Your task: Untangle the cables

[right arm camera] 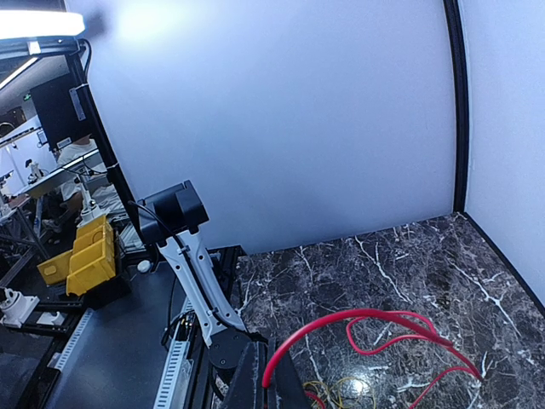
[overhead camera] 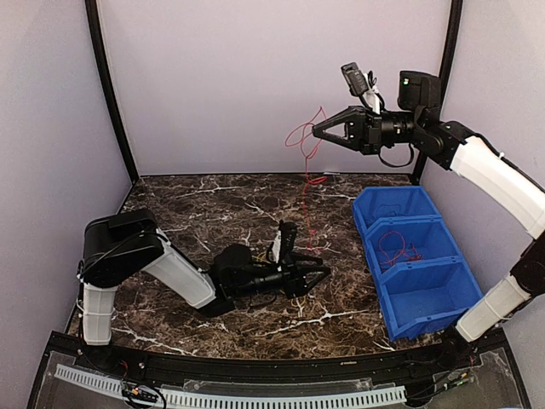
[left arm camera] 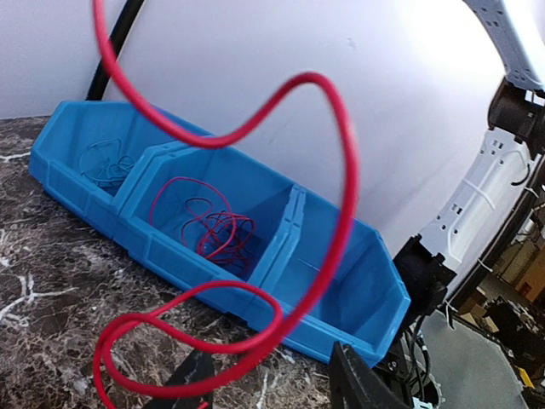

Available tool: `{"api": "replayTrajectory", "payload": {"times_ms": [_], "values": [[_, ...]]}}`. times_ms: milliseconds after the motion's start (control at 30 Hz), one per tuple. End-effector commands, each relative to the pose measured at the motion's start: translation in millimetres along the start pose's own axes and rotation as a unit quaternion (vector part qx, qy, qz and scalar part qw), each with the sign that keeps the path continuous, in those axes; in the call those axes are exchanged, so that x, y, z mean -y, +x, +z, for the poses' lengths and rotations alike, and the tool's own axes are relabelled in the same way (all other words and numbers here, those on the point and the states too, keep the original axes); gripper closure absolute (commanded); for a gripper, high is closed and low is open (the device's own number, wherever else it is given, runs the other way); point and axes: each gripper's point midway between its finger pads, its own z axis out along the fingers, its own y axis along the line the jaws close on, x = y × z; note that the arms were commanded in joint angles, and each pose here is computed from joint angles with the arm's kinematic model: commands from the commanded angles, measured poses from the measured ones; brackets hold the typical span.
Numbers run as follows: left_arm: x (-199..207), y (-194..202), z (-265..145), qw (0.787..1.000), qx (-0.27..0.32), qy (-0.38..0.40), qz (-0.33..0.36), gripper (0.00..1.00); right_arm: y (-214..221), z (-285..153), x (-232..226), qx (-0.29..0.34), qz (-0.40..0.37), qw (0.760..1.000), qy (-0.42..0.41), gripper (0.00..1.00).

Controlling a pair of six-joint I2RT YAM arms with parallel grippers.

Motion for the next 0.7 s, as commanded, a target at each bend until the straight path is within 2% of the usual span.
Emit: {"api": "replayTrajectory", "payload": {"times_ms": [0, 300, 400, 433, 533, 667], "values": [[35, -18, -11, 0.997, 0.040, 0.066, 0.031, 0.46, -10, -7, -10, 0.009, -0.027, 1.000, 0.001, 1.00], [39, -55, -19, 0.993, 0.100, 0.020, 0.064, 0.37, 0, -5, -6, 0.008, -0.013, 1.000, -0.006, 1.00], [22, -64, -13, 0.991, 0.105, -0.036, 0.071, 0.41, 1, -4, -6, 0.008, -0.009, 1.000, -0.008, 1.00], [17, -62, -8, 0.991, 0.093, -0.054, 0.081, 0.47, 1, -4, -6, 0.008, -0.010, 1.000, -0.009, 1.00], [4, -53, -2, 0.988, 0.061, -0.088, 0.108, 0.73, -3, -5, -9, 0.010, -0.014, 1.000, -0.010, 1.00], [-1, -47, -7, 0.982, 0.039, -0.107, 0.151, 0.86, -9, -7, -13, 0.011, -0.020, 1.000, -0.011, 1.00]]}}
